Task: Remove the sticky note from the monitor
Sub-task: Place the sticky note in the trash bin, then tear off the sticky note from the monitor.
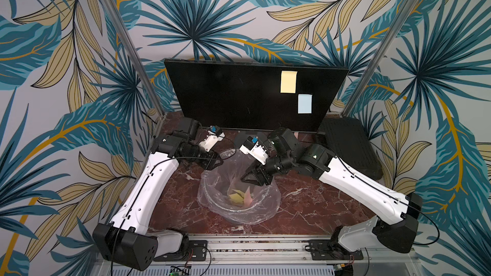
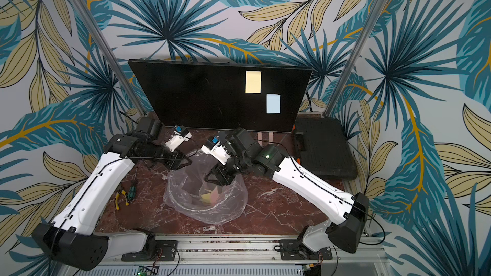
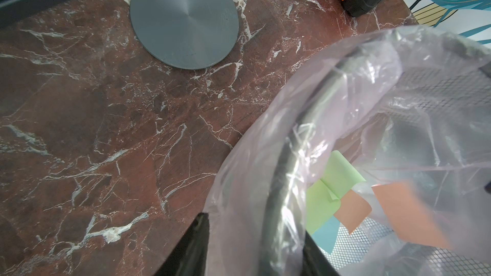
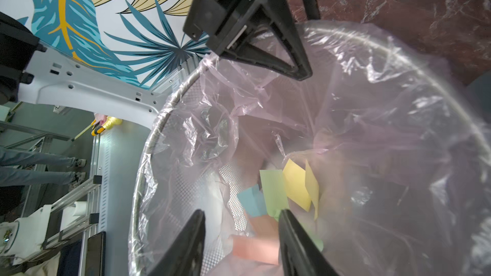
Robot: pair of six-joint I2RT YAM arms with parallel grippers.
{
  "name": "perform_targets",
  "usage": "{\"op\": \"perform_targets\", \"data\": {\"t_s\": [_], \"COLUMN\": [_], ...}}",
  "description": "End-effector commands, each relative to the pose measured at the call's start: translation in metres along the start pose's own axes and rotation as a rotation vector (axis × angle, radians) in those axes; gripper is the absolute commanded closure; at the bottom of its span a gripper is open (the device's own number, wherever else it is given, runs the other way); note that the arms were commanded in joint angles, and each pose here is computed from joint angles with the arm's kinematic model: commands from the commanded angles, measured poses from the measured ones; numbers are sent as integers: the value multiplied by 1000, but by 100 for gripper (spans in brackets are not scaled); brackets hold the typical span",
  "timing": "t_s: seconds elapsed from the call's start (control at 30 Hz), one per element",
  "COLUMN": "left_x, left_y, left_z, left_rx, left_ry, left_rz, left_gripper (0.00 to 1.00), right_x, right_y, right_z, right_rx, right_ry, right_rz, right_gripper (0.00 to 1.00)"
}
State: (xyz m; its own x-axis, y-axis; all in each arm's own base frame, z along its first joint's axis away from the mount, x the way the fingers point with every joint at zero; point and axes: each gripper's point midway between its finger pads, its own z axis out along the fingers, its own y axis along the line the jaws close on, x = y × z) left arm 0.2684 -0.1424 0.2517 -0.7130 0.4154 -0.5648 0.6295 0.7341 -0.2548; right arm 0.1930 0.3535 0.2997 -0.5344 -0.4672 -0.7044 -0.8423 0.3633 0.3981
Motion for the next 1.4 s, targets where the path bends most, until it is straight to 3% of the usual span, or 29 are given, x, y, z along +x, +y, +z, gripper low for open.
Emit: {"op": "perform_targets", "data": {"t_s": [0.0,0.17,0.47,0.93,1.37], "left_x": [2,1,1,1,0], "left_y": [-1,-1,-1,0,-1], "left_z": [1,2,2,3,2], "left_rx": [3,4,1,5,5], "left_ry": [-2,-1,-2,3,-1], "left_rz": [3,4,3,1,5], "left_gripper": [51,51,51,51,51], "right_x": [-16,-25,-51,-59,-90], "right_y": [7,6,-17,-92,-107], "right_z": [-20,-31,-81,-173,-241], "right_rx": [25,63,269,436,455], "right_ry": [-86,-145,-333,-628,-949], "right_rz": [-52,-56,0,338,493], "right_gripper": [46,46,43,39,35]}}
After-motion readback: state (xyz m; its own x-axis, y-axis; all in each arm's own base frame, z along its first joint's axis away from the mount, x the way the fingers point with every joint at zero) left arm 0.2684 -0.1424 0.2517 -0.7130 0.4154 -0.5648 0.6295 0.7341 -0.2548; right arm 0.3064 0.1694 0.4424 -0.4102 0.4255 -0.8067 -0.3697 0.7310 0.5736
